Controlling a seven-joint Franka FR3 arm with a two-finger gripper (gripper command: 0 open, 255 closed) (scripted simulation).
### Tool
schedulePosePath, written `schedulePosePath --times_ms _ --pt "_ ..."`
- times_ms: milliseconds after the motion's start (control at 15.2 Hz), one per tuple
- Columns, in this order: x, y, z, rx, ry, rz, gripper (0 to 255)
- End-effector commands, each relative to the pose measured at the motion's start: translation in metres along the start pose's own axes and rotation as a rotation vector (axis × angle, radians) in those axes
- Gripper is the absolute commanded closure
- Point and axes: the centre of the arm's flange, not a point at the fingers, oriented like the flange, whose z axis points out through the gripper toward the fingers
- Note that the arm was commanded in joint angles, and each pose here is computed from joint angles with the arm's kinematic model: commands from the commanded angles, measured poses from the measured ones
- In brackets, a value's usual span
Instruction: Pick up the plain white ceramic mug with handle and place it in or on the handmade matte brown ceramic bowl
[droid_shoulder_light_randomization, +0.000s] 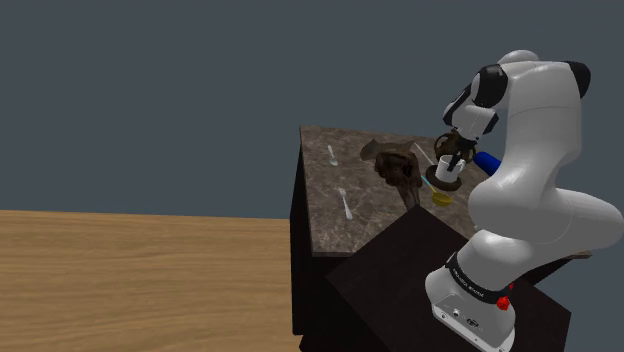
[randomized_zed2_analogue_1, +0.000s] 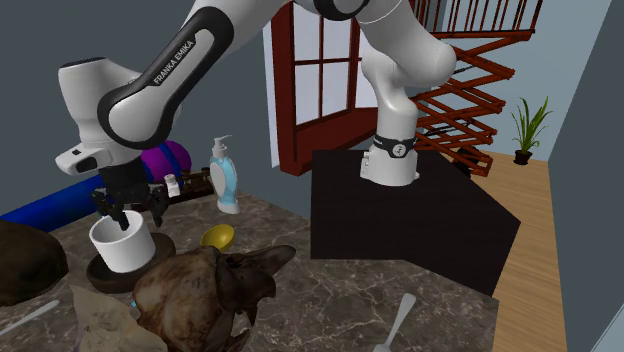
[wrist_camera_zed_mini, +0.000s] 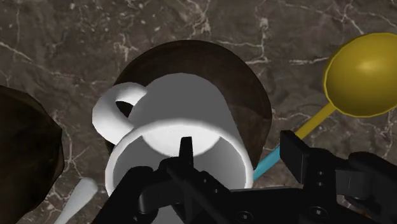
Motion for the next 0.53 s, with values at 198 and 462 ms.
schedulePosePath --times_ms 198,462 --pt "0.0 0.0 0.0 0.0 0.0 0.0 0" --pt "0.0 0.0 -0.05 0.0 0.0 0.0 0"
